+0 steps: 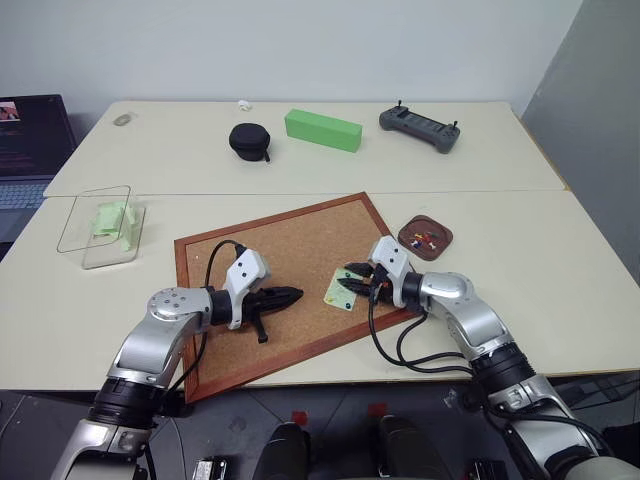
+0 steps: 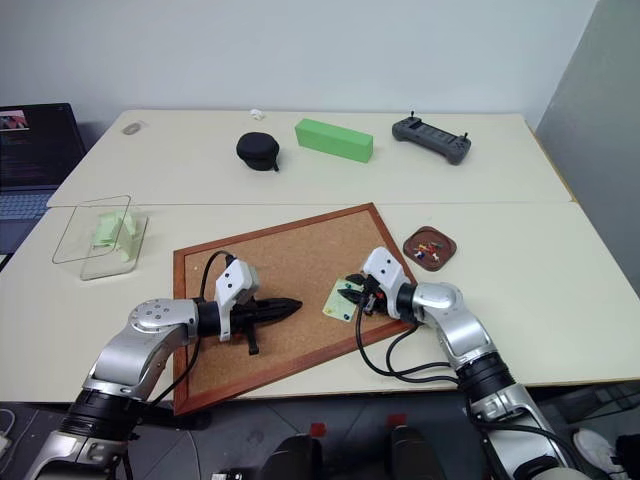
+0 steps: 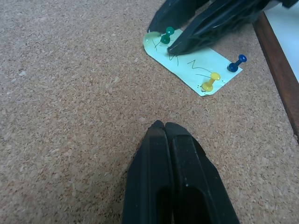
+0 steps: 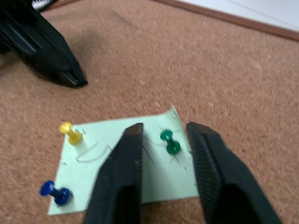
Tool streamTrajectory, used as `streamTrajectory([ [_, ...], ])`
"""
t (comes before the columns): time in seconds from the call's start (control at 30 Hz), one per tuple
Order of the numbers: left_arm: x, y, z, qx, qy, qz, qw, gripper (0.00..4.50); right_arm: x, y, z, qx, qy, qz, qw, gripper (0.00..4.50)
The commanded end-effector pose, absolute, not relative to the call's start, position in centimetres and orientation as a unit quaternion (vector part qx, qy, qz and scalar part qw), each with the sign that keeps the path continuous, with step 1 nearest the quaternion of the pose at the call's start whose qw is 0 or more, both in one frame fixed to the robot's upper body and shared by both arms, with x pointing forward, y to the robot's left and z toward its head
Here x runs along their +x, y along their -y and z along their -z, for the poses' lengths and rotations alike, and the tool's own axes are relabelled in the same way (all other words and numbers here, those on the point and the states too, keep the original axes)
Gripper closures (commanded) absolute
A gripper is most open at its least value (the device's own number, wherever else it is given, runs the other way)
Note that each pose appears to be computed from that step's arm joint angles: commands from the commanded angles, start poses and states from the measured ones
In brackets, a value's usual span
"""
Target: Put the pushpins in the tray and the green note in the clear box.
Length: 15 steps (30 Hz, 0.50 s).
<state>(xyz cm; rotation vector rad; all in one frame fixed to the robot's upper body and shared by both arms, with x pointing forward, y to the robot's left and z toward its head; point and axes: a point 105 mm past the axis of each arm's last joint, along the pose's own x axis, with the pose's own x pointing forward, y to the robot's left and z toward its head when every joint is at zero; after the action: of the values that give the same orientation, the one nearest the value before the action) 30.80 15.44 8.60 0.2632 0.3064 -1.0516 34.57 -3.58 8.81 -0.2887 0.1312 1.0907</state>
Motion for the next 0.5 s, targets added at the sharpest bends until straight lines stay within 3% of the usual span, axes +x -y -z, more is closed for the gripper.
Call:
streamTrajectory([
  [0.03,30.6,-15.6,-8.3,0.133,-0.156,0.499,0.842,4.5,34.7,3.1,-9.9,-0.143,-0.039,-0.523,0.84,4.02],
  [0.13,30.6,-15.6,-8.3,0.134,-0.156,0.499,0.842,4.5,34.8,3.2,-9.9,-0.142,-0.037,-0.519,0.842,4.49],
  [0.5,30.6,-15.3,-8.4,0.133,-0.155,0.503,0.84,4.5,33.8,3.1,-11.0,-0.128,-0.008,-0.539,0.833,4.49],
])
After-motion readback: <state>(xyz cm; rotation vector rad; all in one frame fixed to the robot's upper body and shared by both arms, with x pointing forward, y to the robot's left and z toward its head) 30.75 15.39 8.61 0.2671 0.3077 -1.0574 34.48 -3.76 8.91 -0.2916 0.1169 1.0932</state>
